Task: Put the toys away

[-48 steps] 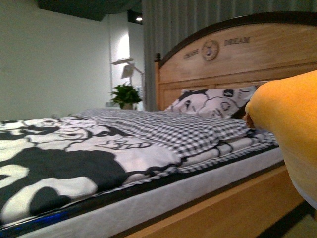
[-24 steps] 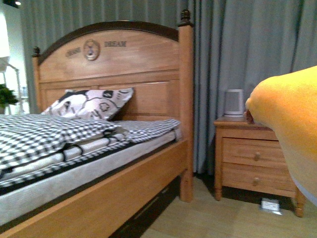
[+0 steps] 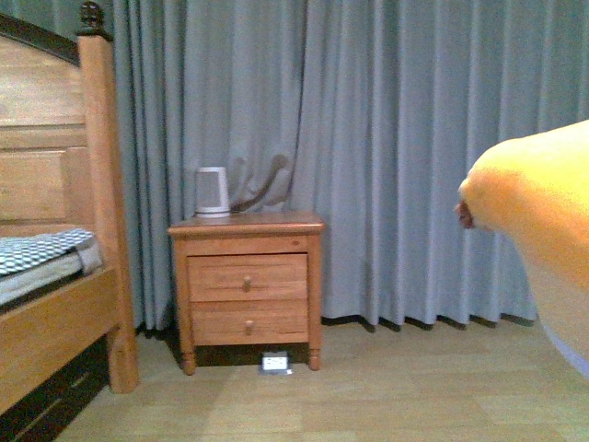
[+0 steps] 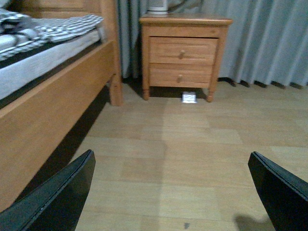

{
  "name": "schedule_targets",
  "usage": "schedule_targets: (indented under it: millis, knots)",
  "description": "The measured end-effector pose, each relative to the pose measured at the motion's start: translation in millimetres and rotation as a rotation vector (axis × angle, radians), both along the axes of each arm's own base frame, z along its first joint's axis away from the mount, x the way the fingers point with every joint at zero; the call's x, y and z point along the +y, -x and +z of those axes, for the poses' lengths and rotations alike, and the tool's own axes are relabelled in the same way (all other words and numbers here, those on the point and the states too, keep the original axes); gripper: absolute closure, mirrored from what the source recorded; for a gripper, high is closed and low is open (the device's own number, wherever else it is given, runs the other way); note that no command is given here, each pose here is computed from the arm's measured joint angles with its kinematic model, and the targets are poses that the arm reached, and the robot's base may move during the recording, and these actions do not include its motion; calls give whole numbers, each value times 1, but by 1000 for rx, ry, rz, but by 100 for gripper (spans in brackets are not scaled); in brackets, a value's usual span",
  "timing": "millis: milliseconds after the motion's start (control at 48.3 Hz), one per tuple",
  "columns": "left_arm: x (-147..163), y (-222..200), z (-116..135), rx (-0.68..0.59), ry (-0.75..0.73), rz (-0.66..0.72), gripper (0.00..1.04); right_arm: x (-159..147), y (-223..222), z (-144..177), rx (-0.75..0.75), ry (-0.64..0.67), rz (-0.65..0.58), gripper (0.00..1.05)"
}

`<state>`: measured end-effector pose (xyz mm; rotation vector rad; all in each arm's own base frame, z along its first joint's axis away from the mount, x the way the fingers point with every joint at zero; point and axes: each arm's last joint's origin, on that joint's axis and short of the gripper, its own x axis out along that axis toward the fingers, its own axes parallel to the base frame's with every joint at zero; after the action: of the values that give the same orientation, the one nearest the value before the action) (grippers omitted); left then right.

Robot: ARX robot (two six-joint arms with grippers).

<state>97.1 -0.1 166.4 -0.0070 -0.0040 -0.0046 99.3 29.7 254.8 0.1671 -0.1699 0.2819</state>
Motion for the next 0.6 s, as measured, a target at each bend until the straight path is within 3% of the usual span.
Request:
schedule_targets:
  millis: [600]
  knots:
    - [0,0,0,0,0,3,6,0,0,0,-3,0,2,85]
